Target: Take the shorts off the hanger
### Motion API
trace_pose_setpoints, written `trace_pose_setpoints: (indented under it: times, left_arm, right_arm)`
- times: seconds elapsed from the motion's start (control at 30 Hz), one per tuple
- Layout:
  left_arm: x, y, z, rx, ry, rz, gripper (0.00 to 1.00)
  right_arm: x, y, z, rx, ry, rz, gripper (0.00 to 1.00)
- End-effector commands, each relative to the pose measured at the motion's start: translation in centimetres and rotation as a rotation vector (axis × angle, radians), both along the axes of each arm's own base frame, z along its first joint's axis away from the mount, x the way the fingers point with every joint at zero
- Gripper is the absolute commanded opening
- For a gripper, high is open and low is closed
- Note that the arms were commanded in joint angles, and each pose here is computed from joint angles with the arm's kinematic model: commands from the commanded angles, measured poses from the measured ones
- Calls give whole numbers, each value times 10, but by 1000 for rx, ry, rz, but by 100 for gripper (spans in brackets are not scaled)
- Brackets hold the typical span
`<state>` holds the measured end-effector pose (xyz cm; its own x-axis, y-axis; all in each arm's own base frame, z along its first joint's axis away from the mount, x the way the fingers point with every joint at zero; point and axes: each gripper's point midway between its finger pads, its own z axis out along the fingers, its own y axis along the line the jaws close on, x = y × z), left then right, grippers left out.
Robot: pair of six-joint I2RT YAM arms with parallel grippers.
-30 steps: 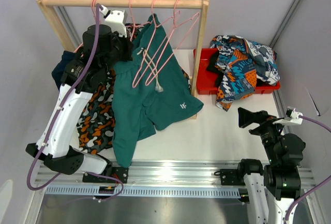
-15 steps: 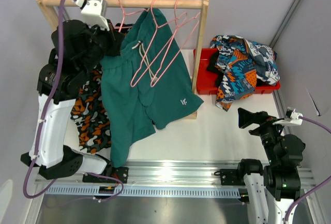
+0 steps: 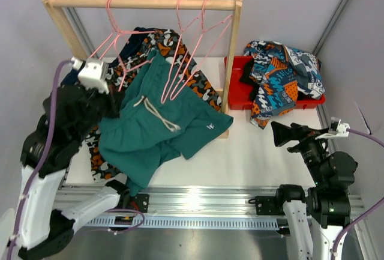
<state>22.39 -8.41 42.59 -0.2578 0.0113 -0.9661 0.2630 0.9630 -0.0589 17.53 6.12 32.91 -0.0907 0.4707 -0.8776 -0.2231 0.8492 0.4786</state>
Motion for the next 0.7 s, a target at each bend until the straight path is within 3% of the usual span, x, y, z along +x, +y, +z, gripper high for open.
trace_pose_setpoints:
  times: [0.0,0.13,0.27,0.37,0.67]
  left_arm:
    - [-24,16,-11,2,-16,12,0]
    - [-53,-7,-43,-49,51,-161,0]
    - [-94,-56,-68,-124,124,-509,0]
    - [-106,-80,-76,-176,154,-660,0]
    - [-141,-93,-7,-259,33,-853,0]
  right_arm:
    - [-9,19,48,-6,-134,118,99]
    - [-13,30,67,-11,-164,184,100]
    - [-24,57,75,-2,-172,373,100]
    - [-26,66,73,6,-151,445,99]
    - [-18,72,68,-38,-105,506,99]
